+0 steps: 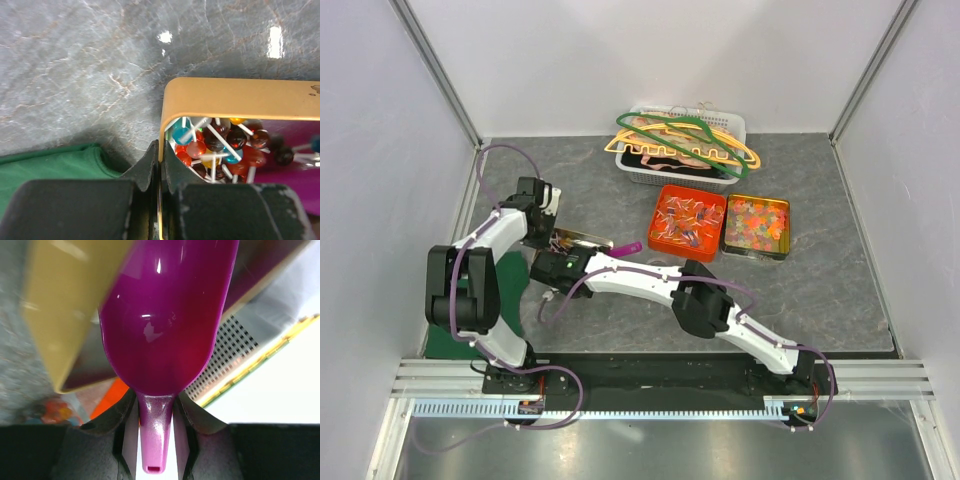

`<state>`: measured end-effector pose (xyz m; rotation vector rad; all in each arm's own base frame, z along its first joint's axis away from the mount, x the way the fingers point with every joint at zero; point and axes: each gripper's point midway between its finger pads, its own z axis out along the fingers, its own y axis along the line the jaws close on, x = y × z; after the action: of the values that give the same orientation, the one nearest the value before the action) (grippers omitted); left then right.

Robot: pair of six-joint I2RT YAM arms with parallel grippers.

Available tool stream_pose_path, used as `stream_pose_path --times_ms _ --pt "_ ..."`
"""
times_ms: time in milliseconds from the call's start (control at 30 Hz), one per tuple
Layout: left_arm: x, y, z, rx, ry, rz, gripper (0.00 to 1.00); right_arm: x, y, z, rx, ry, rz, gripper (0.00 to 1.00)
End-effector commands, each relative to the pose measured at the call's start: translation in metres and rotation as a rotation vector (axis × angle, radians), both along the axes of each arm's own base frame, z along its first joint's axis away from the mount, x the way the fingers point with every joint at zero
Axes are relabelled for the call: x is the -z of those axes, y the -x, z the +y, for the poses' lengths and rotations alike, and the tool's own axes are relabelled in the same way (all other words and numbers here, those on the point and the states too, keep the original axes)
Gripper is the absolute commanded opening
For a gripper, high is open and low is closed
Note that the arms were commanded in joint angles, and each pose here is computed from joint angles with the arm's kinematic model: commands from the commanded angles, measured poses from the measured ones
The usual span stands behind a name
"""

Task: Pack the candies
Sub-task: Scoop the fake candies from the storage box.

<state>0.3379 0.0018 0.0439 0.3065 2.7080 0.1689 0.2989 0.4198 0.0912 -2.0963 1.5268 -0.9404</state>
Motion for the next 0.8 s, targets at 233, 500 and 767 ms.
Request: stream_pose_path --times_ms 233,500,767 --pt "-0.045 -0.026 0.005 -0.050 -0.009 -0.210 0.02 0.027 0.021 0.034 -0.039 -0.098 0.120 0.00" --pt "-0.048 -0.025 -0.001 -0.038 0.017 -0.220 0.02 0.035 0.021 0.056 -0.033 -0.203 0.124 0.00" --pt "-0.042 -0.024 -0.005 -0.023 0.033 -0.202 0.02 0.039 0.030 0.078 -0.031 -0.314 0.148 0.00"
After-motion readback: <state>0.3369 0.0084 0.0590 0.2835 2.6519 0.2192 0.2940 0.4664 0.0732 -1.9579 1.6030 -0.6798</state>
